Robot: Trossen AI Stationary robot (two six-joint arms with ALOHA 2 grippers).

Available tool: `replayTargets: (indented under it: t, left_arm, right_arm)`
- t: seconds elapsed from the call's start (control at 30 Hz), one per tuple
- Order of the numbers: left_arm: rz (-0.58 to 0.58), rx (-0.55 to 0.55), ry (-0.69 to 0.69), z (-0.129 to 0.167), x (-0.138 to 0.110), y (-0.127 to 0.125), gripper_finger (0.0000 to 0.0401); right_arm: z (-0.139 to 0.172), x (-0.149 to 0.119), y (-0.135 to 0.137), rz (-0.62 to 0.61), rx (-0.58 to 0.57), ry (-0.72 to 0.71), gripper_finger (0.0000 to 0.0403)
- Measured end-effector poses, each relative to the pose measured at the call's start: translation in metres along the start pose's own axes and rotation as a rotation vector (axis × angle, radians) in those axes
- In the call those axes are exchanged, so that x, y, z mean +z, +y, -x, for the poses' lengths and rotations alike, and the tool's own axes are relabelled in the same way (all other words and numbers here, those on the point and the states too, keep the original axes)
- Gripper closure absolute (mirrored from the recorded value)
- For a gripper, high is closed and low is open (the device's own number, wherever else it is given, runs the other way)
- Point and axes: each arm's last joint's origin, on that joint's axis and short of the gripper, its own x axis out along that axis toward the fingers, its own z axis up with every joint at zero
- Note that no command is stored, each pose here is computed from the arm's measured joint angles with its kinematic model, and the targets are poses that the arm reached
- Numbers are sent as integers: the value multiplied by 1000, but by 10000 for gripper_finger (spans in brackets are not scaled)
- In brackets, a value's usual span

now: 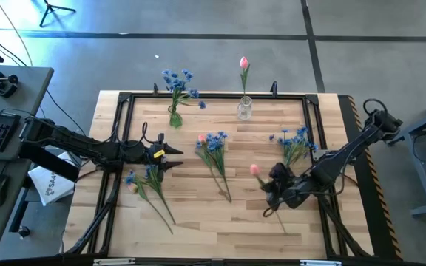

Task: Sort flowers into vase by color
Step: Put the bottom right pink tulip into the transparent vase

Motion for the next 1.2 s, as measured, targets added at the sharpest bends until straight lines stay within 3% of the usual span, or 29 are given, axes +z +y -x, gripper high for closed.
replayTargets:
  t: [0.23, 0.33, 0.5, 0.73, 0.9, 1.03, 1.2]
  left_arm:
    - [-11, 0, -5, 0, 1, 0, 231]
    - [-12, 0, -5, 0, 0, 0, 231]
    - [-11, 0, -5, 0, 0, 0, 231]
    - [-11, 0, -5, 0, 0, 0, 231]
    - [-8, 1, -5, 0, 0, 0, 231]
    - [-7, 3, -5, 0, 0, 0, 231]
    - [-7, 3, -4, 0, 0, 0, 231]
  right_arm:
    - [-18, 30, 6, 366, 171, -406, 402]
    - [-23, 42, -4, 475, 179, -604, 402]
    - [-22, 70, -37, 521, 64, -950, 402]
    - [-5, 120, -89, 420, -235, -1290, 402]
    - [5, 156, -112, 331, -438, -1342, 402]
    - [6, 183, -120, 349, -561, -1242, 402]
    - [12, 218, -116, 391, -633, -1037, 402]
